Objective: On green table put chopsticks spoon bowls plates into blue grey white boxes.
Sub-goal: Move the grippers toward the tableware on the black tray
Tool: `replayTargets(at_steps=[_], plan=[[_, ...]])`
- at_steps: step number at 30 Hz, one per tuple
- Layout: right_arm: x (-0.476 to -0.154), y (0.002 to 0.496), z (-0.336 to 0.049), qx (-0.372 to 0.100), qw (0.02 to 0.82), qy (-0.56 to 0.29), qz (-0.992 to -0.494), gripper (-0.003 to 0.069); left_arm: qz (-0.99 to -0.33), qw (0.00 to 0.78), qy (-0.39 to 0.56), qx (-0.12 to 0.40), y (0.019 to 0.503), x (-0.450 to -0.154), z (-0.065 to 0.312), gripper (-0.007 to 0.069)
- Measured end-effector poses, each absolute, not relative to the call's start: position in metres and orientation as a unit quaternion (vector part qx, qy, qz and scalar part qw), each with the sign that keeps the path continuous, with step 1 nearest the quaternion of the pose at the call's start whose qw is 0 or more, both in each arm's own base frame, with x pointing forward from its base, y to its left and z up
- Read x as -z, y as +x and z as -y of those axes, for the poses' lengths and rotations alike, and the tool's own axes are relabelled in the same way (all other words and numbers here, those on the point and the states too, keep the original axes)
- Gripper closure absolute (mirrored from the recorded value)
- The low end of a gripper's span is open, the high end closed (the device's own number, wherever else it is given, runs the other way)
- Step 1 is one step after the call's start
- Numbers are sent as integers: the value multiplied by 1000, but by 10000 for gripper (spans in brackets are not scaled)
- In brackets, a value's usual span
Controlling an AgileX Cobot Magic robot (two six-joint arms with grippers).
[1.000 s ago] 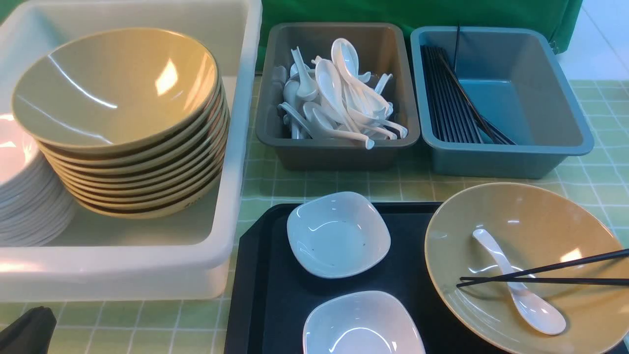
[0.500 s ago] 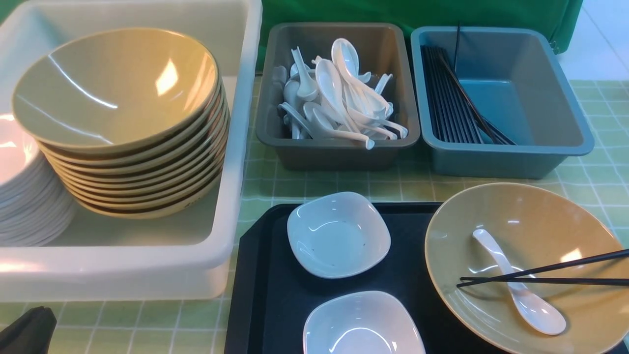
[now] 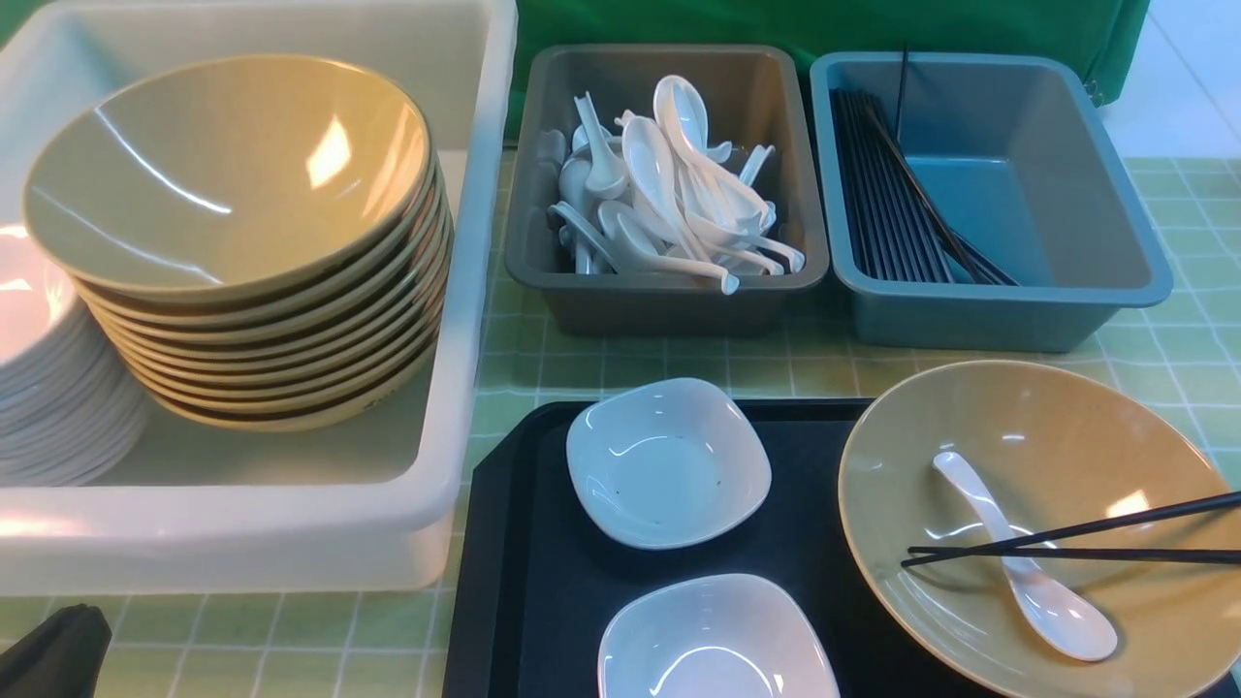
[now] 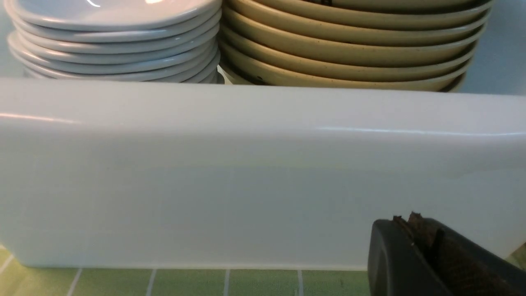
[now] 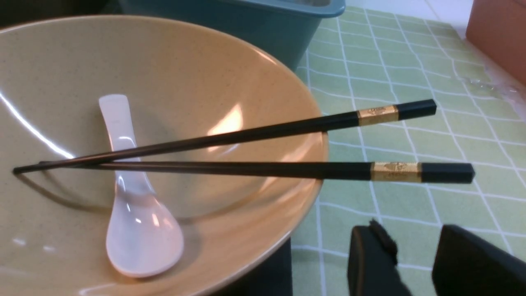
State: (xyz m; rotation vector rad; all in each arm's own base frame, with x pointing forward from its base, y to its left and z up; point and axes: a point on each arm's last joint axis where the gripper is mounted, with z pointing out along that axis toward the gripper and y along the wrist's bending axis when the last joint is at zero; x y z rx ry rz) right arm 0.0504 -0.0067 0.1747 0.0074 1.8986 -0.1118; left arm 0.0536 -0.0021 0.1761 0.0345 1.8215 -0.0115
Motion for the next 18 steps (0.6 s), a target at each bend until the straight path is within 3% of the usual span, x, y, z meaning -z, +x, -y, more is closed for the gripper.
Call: replayTargets(at_steps=[18], plan=[[-175, 50, 7, 48, 581, 3, -813, 423, -789, 615, 19, 1, 54, -176, 2, 627]])
